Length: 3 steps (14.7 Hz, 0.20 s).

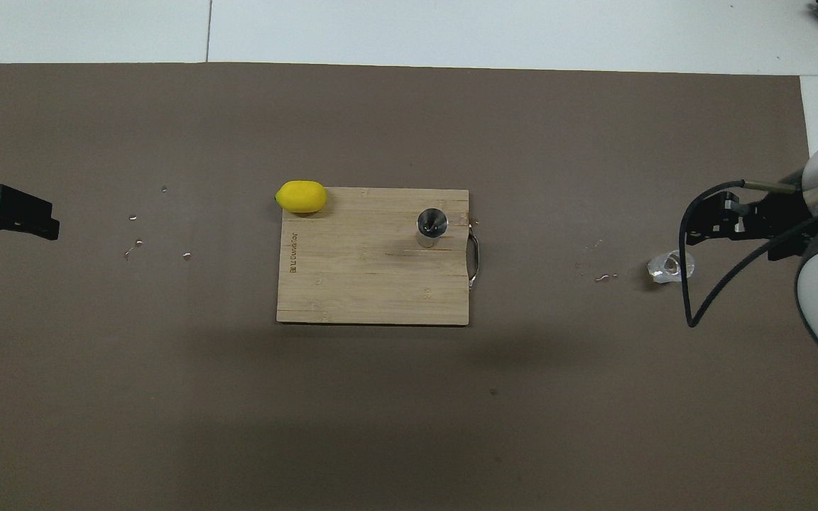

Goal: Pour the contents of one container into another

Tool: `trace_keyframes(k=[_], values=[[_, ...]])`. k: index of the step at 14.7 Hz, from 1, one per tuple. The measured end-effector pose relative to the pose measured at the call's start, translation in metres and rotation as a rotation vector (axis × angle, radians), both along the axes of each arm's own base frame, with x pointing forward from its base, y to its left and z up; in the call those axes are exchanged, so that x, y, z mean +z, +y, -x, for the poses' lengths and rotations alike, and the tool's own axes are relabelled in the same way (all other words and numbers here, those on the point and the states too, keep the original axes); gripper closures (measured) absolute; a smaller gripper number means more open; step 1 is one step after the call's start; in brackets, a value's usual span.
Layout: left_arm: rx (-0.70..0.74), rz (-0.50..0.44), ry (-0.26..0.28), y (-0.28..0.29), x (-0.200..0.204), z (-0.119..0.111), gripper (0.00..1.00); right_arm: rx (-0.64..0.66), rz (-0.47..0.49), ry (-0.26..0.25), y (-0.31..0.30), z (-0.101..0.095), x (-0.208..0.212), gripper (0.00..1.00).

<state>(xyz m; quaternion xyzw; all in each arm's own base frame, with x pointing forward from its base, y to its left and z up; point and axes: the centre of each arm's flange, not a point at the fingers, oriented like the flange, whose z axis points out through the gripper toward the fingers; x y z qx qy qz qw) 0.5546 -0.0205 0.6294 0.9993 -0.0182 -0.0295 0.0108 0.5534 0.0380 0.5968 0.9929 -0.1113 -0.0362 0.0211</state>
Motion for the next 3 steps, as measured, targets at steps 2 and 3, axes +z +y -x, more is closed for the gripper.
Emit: trace_keyframes(k=[2, 3], values=[[0.0, 0.0, 0.0, 0.0, 0.0, 0.0, 0.0, 0.0, -0.003, -0.004, 0.0004, 0.001, -0.0002, 0.0], [0.0, 0.0, 0.0, 0.0, 0.0, 0.0, 0.0, 0.0, -0.003, -0.005, 0.0004, 0.0017, -0.0001, 0.0]])
